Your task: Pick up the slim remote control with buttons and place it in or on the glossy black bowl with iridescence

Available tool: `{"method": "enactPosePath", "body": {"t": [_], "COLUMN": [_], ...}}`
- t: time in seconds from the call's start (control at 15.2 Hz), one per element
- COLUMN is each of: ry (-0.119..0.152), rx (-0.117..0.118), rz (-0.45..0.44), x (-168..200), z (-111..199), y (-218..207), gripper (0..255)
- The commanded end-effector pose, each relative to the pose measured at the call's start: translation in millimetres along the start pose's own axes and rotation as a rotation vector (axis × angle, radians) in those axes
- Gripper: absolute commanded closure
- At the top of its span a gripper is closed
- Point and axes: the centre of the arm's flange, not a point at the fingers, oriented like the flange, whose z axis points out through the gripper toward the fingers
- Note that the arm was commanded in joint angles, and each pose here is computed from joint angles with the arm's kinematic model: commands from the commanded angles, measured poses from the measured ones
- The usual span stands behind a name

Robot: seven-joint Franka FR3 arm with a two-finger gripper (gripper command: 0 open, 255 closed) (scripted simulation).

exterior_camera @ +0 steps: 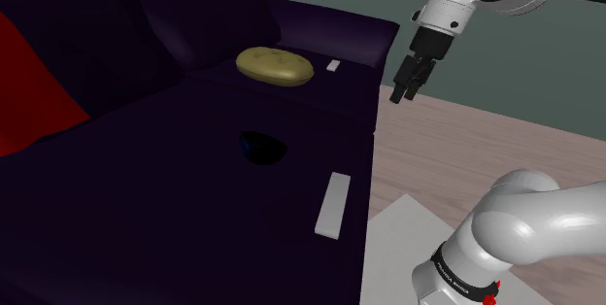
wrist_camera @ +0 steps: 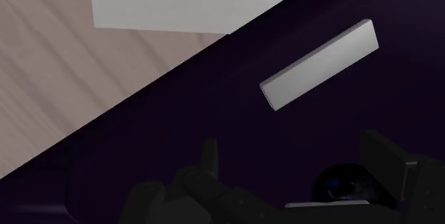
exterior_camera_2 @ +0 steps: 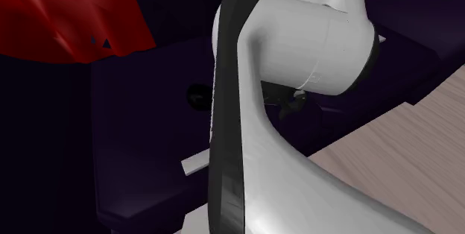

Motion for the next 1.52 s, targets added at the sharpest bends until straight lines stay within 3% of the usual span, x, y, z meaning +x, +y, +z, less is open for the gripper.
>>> {"method": "enactPosePath", "body": {"t": [0.0, 0.66, 1.32, 1.45], "ry": [0.0, -0.015, -0.029, -0.031], "rx": [0.0, -0.102, -0.204, -0.213], "rz": [0.0, 0.435, 0.871, 0.91], "x": [0, -9, 15, 18], "z": [0, 111, 231, 247], "y": [0, -85, -155, -159], "gripper": [0, 0, 0, 0]}}
